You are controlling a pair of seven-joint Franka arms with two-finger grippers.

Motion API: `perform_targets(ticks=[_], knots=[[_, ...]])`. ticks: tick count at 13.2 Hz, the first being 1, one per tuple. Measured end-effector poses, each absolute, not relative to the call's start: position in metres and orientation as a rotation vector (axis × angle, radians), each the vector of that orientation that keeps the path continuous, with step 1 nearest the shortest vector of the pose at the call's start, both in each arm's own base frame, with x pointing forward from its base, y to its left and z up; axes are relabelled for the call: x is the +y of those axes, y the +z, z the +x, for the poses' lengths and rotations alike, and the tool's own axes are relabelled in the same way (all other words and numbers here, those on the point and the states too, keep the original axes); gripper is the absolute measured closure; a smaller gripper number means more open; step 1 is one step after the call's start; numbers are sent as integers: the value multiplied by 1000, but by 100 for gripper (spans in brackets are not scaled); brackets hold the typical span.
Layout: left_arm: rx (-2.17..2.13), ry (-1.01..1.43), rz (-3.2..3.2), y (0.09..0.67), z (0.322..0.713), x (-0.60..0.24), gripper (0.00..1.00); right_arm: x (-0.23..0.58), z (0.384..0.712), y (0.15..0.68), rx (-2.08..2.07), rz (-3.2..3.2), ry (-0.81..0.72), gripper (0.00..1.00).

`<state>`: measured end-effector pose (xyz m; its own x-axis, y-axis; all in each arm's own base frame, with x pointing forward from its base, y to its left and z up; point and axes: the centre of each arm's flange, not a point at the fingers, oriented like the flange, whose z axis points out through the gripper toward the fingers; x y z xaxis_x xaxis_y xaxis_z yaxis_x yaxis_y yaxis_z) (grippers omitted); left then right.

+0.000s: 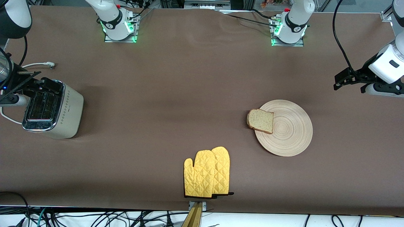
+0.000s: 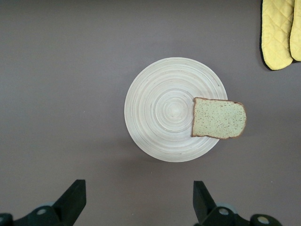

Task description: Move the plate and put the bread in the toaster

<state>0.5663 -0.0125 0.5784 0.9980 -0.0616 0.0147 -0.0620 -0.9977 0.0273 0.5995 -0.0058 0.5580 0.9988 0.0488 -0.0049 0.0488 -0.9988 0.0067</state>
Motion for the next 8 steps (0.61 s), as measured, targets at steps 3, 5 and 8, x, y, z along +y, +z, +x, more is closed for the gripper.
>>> perform_targets(ticks=[3,5,8], knots=[[-95,22,3112,578,566,-12,0,-7,600,558,74,3134,-8,0],[-95,26,3112,579,567,-12,0,-10,599,558,66,3134,-8,0],[-95,30,3112,579,567,-12,0,-12,599,558,61,3134,-8,0]])
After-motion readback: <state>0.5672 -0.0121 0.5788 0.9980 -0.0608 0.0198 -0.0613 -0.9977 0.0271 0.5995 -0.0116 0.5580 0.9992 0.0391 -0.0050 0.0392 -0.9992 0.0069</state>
